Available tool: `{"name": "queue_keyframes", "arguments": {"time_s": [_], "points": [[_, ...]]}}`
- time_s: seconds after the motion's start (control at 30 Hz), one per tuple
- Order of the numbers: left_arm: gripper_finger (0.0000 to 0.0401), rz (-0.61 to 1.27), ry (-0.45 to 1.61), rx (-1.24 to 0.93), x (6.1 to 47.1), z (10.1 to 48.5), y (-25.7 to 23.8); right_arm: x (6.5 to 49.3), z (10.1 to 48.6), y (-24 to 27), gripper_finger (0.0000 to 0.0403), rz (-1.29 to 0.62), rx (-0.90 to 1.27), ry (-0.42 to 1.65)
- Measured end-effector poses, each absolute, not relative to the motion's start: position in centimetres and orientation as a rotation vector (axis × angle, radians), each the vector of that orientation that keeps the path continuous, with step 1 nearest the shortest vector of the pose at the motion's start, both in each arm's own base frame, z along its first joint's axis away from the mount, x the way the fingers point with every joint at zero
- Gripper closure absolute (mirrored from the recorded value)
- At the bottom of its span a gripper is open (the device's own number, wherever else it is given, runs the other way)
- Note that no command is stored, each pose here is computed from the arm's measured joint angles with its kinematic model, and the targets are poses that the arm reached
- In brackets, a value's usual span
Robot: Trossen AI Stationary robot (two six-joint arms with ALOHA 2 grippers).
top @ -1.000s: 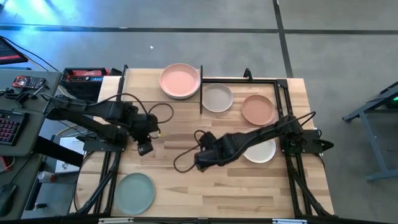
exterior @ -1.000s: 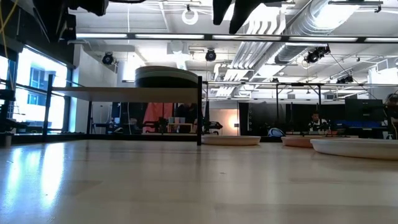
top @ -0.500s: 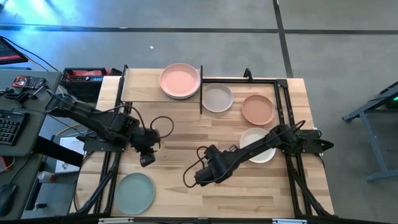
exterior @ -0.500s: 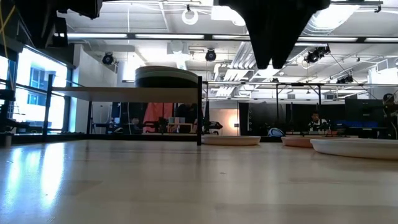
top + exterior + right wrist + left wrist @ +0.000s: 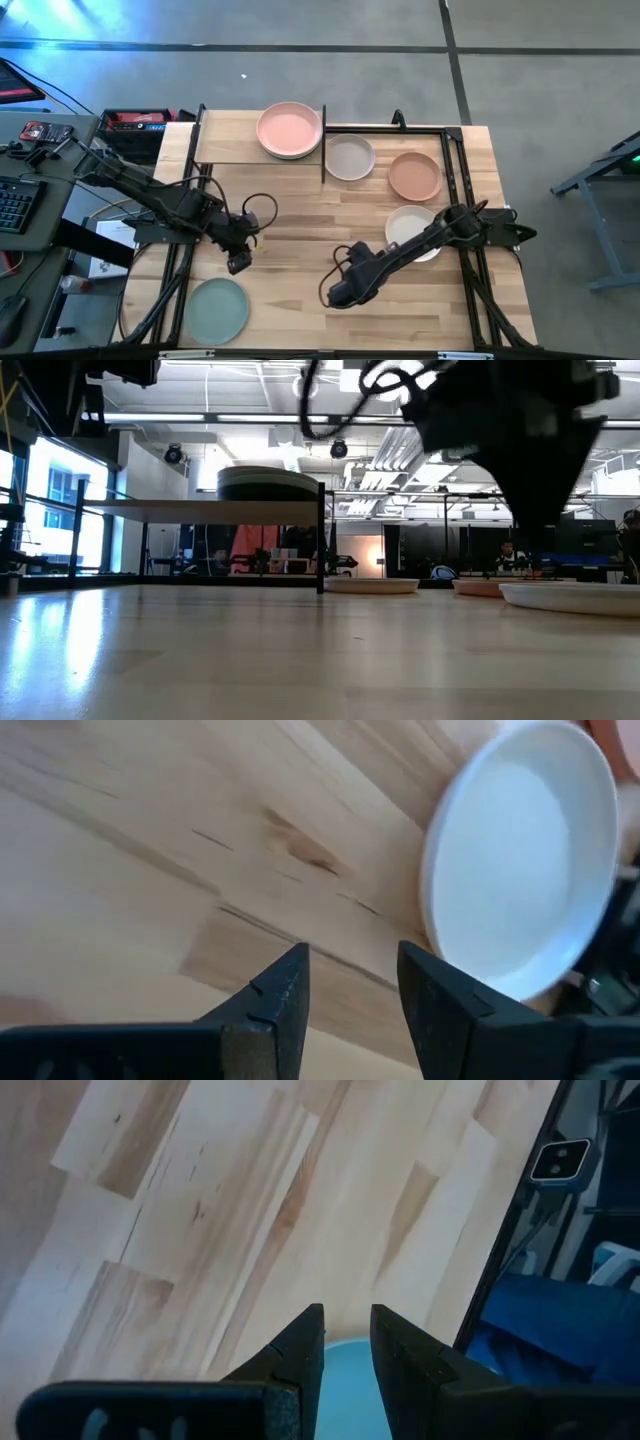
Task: Place and stack plates onto a shelf
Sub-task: Put the bottom white plate on the shelf
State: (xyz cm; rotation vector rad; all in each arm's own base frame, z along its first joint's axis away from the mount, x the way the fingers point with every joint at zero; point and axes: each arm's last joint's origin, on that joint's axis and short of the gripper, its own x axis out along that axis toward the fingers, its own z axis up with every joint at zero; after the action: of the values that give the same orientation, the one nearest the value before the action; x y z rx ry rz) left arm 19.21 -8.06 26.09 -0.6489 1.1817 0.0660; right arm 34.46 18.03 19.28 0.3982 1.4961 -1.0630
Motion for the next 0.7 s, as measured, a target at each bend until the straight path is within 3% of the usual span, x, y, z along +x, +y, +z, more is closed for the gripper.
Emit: {"name": "queue_keyframes", "arguments": {"time_s": [0.7], "points": [[0.0327,0.107,1.155,-0.635,19.3,26.1,-7.9,31.6,14.9,16.7,0.0274,-1.199,0.27,1.642]]}}
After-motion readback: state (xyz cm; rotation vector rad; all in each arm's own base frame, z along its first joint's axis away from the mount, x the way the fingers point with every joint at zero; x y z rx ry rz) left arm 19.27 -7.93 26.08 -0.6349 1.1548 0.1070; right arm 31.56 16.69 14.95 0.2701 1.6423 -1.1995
